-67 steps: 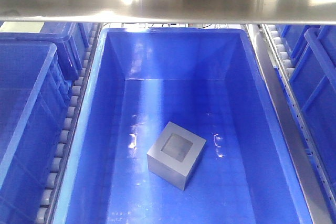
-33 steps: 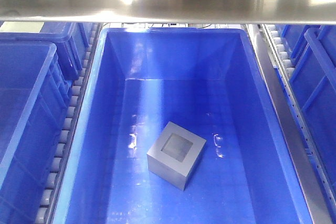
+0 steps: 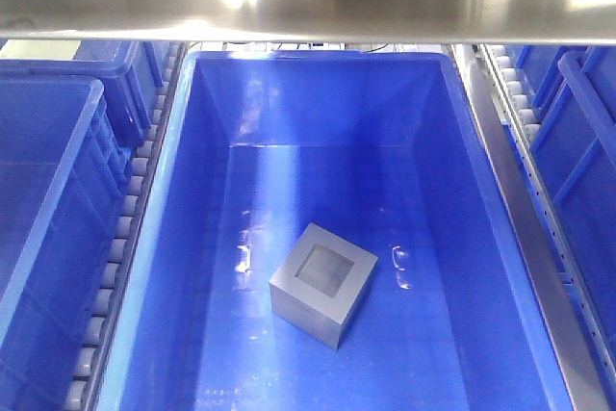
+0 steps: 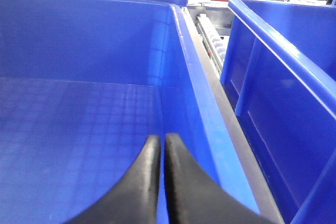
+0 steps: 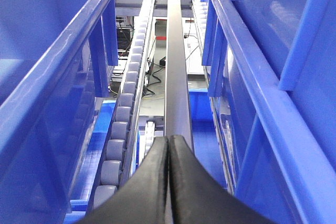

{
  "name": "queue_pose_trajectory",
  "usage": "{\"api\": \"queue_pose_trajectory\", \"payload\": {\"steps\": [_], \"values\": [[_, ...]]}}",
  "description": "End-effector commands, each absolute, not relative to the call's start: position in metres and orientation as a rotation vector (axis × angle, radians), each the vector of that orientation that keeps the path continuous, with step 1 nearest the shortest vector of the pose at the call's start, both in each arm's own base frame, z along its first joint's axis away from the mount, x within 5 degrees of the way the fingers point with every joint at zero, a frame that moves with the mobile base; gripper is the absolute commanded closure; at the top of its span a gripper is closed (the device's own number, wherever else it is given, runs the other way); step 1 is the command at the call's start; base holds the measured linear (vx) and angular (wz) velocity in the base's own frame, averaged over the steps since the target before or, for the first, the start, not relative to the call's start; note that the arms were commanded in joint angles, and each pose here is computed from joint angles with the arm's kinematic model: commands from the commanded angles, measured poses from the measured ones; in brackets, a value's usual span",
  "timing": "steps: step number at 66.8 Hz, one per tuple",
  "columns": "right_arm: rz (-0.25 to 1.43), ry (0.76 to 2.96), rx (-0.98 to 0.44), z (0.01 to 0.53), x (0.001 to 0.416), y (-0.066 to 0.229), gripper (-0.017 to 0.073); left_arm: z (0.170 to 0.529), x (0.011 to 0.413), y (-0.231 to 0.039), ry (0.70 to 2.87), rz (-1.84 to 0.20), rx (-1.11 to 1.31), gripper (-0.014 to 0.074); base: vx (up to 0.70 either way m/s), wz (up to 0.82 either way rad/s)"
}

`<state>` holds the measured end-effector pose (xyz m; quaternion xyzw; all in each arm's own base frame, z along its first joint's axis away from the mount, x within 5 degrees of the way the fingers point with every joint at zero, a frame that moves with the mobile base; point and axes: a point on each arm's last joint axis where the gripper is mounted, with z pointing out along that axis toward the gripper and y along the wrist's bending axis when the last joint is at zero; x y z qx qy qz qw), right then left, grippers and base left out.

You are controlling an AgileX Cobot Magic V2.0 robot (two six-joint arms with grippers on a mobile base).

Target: Sort gray base to blue bin

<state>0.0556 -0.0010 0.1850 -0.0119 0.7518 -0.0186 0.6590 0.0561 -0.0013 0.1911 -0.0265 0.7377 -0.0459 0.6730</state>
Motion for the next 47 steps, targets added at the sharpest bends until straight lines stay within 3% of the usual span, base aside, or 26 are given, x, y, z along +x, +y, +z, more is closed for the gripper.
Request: {"api": "queue_pose_trajectory", "payload": {"steps": [1,47], "values": [[-0.059,1.622,-0.042,0.1906,0.0559,-0.0009,0.0564,0.2008,0.0549,-0.0018,1.565,-0.12,-0.059,0.0601,0.0,0.0],[-0.059,1.619,-0.042,0.1908,0.0559,-0.0009,0.0564,0.2008,0.0549,-0.0018,1.565,-0.12,-0.059,0.0601,0.0,0.0]]}}
